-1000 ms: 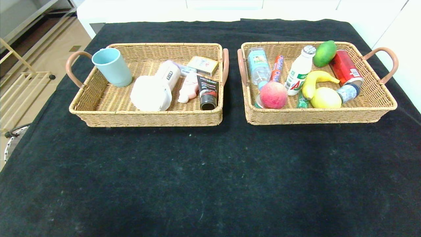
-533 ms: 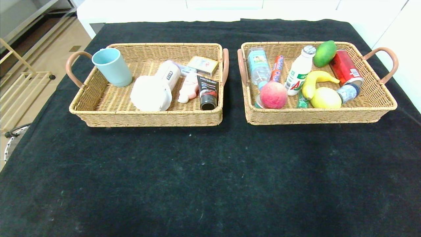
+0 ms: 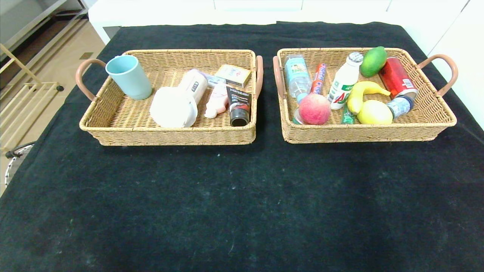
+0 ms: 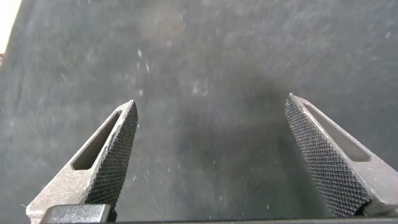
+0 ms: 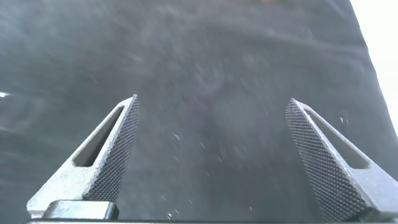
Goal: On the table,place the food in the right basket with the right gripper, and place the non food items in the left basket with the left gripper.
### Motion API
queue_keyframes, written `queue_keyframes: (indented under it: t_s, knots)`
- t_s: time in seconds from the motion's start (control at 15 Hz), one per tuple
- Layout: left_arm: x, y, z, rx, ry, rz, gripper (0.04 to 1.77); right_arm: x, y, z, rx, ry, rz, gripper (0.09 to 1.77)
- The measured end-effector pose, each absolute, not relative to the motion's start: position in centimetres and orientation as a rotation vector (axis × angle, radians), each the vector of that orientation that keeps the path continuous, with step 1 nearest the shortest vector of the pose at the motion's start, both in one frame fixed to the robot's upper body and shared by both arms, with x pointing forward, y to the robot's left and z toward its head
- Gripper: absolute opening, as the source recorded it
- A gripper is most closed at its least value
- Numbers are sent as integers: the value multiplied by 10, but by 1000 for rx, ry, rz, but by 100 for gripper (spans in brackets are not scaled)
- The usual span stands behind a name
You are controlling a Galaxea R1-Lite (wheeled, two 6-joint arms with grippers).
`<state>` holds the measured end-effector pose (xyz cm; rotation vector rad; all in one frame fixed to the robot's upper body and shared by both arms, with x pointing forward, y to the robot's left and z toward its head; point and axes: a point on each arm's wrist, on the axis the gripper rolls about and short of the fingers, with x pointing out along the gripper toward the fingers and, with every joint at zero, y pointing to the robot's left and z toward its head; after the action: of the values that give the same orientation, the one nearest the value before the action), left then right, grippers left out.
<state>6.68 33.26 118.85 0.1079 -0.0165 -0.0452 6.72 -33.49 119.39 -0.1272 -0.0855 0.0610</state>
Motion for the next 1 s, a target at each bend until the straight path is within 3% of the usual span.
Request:
queue_keyframes:
  t_s: [0.4, 1.0]
  knots:
    - [69, 333, 1182, 88, 8, -42, 172, 68, -336, 1181, -142, 22, 41, 171]
    - [69, 333, 1183, 7, -10, -8, 172, 68, -336, 1182, -19, 24, 12, 171]
